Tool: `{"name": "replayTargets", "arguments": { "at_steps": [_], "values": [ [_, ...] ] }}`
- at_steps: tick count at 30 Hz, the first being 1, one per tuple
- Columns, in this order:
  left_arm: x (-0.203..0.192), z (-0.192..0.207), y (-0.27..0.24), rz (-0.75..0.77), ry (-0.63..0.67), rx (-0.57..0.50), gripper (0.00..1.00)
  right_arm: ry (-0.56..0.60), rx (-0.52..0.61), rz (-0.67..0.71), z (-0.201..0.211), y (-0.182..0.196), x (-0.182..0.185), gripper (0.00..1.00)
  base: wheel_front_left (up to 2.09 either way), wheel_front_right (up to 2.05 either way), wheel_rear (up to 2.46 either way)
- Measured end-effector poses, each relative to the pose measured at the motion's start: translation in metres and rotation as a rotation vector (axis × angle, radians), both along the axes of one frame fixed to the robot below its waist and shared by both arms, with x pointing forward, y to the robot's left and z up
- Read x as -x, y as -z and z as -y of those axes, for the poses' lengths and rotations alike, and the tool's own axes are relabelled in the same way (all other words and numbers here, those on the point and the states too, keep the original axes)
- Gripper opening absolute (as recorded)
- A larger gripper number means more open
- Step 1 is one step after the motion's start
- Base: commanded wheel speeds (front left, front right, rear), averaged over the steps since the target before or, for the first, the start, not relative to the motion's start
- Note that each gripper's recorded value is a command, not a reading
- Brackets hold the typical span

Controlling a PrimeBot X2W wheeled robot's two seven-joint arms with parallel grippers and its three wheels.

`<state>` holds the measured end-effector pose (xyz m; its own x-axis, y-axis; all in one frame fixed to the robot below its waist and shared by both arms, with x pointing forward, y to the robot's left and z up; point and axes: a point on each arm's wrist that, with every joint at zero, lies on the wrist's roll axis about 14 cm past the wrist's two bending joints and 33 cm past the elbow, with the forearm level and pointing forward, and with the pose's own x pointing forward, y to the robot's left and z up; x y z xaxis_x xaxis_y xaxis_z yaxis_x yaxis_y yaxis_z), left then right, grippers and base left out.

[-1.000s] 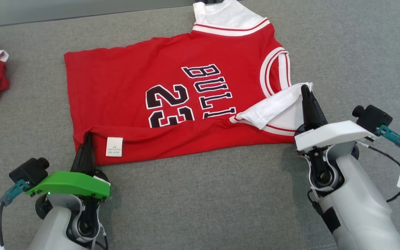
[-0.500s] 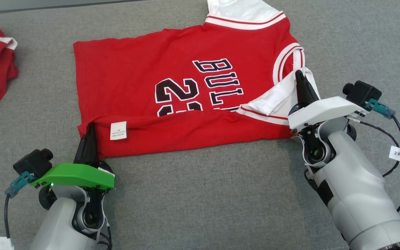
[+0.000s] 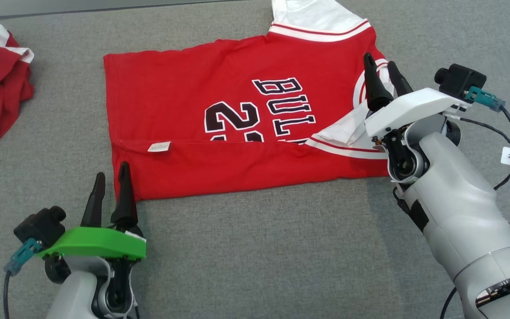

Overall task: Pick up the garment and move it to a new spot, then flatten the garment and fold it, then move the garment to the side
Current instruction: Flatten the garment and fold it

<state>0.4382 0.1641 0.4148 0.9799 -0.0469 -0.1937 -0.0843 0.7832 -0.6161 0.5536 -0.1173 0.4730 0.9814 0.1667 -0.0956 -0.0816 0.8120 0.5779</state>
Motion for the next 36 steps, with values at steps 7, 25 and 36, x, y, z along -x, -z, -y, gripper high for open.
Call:
{"name": "replayTargets", "arguments": {
  "at_steps": [7,25,36],
  "values": [
    [0.038,-0.002,0.015,-0.1,0.033,-0.042,1.0,0.013,0.129,0.162,0.027,-0.04,0.012,1.0,0.0,0.0,0.0],
    [0.03,0.006,0.04,-0.251,-0.018,0.095,0.6,0.182,0.243,0.19,0.078,-0.027,0.089,1.0,0.0,0.0,0.0],
    [0.021,0.003,0.04,-0.214,-0.015,0.038,0.0,0.11,0.358,-0.029,0.076,0.037,0.104,1.0,0.0,0.0,0.0]
  ]
}}
